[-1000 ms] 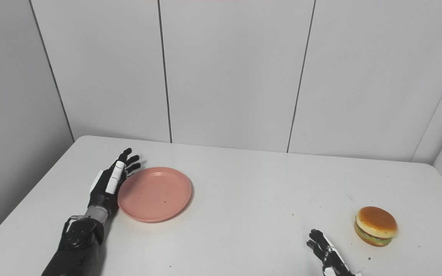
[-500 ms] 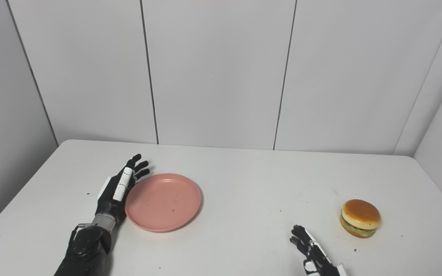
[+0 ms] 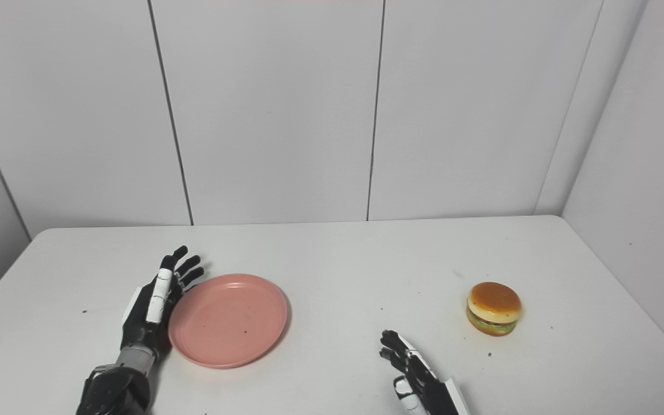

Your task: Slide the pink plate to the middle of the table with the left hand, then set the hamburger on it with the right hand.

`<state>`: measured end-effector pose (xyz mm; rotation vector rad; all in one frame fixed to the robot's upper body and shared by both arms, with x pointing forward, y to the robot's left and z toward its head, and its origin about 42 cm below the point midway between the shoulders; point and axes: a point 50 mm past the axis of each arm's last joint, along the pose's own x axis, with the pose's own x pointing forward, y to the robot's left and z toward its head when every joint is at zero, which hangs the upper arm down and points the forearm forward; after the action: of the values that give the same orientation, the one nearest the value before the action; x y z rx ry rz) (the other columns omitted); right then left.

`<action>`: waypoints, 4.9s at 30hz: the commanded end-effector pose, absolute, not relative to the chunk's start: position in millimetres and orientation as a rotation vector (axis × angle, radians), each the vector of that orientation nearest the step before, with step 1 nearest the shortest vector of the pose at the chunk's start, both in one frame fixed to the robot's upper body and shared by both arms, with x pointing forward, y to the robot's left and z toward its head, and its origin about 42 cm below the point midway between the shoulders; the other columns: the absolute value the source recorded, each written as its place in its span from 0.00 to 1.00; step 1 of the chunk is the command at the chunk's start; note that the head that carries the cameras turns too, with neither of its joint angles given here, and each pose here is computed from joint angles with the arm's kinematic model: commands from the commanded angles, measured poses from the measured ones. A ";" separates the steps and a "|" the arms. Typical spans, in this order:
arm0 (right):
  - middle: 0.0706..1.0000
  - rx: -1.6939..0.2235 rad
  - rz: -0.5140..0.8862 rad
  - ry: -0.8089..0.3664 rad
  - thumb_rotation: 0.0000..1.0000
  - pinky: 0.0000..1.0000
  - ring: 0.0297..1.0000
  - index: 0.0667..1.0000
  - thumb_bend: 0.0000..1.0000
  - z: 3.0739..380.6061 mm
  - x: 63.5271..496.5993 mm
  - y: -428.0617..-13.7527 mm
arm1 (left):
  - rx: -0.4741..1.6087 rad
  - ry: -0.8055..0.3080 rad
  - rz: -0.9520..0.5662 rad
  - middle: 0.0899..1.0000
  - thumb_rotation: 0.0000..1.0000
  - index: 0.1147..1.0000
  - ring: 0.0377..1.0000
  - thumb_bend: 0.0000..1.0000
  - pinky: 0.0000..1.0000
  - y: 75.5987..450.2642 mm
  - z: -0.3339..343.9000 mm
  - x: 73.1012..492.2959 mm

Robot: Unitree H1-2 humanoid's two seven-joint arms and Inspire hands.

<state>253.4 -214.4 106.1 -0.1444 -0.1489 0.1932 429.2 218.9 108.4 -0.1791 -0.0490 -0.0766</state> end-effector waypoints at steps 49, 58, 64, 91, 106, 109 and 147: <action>0.91 -0.141 0.238 -0.112 1.00 0.87 0.88 0.88 0.82 95.0 259.9 -167.4 | -0.270 0.026 -0.061 0.86 0.88 0.83 0.88 0.86 1.00 157.2 99.0 406.1; 0.90 -0.144 0.215 -0.124 1.00 0.86 0.87 0.89 0.83 96.3 257.1 -176.4 | -0.287 0.037 -0.067 0.87 0.88 0.85 0.90 0.84 1.00 149.0 98.6 404.8; 0.86 -0.159 0.152 -0.213 1.00 0.84 0.86 0.91 0.82 120.8 254.1 -185.0 | -0.266 0.031 -0.077 0.87 0.91 0.85 0.89 0.84 1.00 146.4 100.8 407.3; 0.84 -0.887 0.033 -0.632 0.89 0.69 0.81 0.83 0.92 276.2 288.1 -236.9 | -0.269 0.049 -0.092 0.86 0.89 0.85 0.89 0.83 1.00 147.9 91.4 410.0; 0.79 -1.230 -0.085 -0.551 0.85 0.80 0.79 0.77 0.89 288.1 337.5 -283.0 | -0.283 0.046 -0.089 0.86 0.87 0.84 0.90 0.83 1.00 150.3 90.6 411.1; 0.78 -1.257 -0.084 -0.513 0.85 0.76 0.78 0.77 0.88 282.7 348.6 -291.6 | -0.290 0.045 -0.089 0.86 0.86 0.84 0.90 0.83 1.00 150.0 90.8 411.1; 0.73 -1.434 -0.054 -0.204 0.86 0.72 0.76 0.71 0.90 236.7 430.3 -340.5 | -0.243 0.029 -0.094 0.85 0.89 0.84 0.89 0.86 1.00 145.7 99.3 412.3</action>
<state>419.5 -333.1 203.0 -1.4127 -0.1407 0.0271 417.5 146.3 110.6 -0.2411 -0.0223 -0.1003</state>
